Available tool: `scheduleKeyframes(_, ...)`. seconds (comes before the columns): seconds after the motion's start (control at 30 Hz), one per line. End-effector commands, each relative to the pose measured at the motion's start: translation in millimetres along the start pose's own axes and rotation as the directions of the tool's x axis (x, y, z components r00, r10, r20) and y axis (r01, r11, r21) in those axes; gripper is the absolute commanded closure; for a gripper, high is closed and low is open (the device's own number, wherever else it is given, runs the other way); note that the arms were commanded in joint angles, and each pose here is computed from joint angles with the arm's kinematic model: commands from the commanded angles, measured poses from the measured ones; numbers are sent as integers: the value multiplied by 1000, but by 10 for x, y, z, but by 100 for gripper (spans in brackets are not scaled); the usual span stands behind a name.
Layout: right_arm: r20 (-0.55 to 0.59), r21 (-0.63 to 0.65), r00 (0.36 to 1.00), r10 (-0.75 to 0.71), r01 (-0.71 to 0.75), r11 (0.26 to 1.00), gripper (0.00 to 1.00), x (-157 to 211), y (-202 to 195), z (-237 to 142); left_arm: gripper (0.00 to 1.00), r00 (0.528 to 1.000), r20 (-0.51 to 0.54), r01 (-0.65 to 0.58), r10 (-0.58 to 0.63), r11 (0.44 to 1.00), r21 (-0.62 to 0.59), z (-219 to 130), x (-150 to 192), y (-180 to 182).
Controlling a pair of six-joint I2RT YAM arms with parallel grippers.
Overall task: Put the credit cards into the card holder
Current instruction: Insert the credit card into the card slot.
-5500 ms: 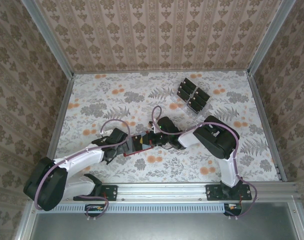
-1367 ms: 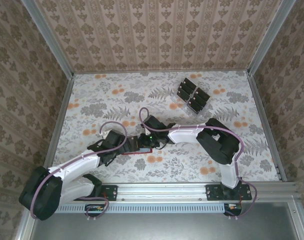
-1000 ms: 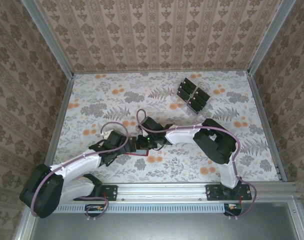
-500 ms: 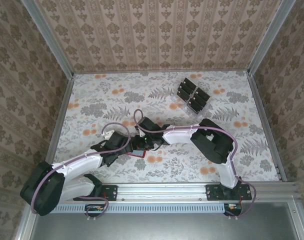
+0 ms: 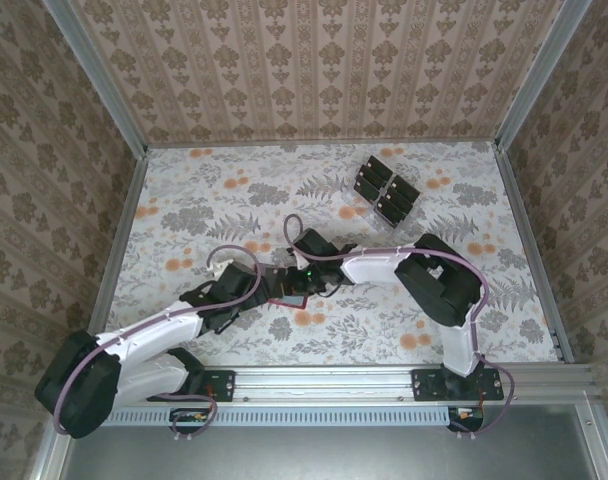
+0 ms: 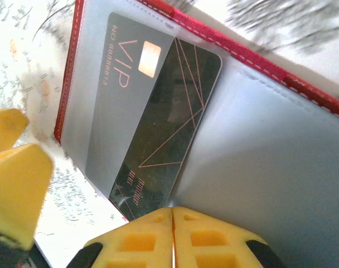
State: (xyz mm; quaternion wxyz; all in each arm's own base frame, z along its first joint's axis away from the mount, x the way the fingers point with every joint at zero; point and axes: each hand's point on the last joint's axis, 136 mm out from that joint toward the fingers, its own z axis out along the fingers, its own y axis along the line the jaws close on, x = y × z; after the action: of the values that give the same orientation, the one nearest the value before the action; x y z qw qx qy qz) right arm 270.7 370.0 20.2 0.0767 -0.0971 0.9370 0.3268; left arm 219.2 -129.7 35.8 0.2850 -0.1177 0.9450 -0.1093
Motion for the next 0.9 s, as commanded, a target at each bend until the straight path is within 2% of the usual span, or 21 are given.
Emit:
scheduleKeyframes(0.0,-68,180,998,-14,26,983,90,143,-565,-175,0,1000,7,2,-3,999,40,-86,-103,-155)
scheduleKeyframes(0.17,-60,215,995,-74,85,973,90,-16,-674,-427,0,999,-1,-47,47,999,11,-47,-151,-190)
scheduleKeyframes(0.3,-19,192,997,-73,75,979,83,-121,-603,-572,0,995,-25,-98,98,995,-1,27,-176,-272)
scheduleKeyframes(0.43,36,145,998,-44,38,989,80,-192,-469,-652,0,991,-37,-131,131,991,4,97,-203,-367)
scheduleKeyframes(0.87,94,85,994,63,-71,994,77,-264,-456,-528,0,981,-82,-175,175,984,0,283,-76,-445)
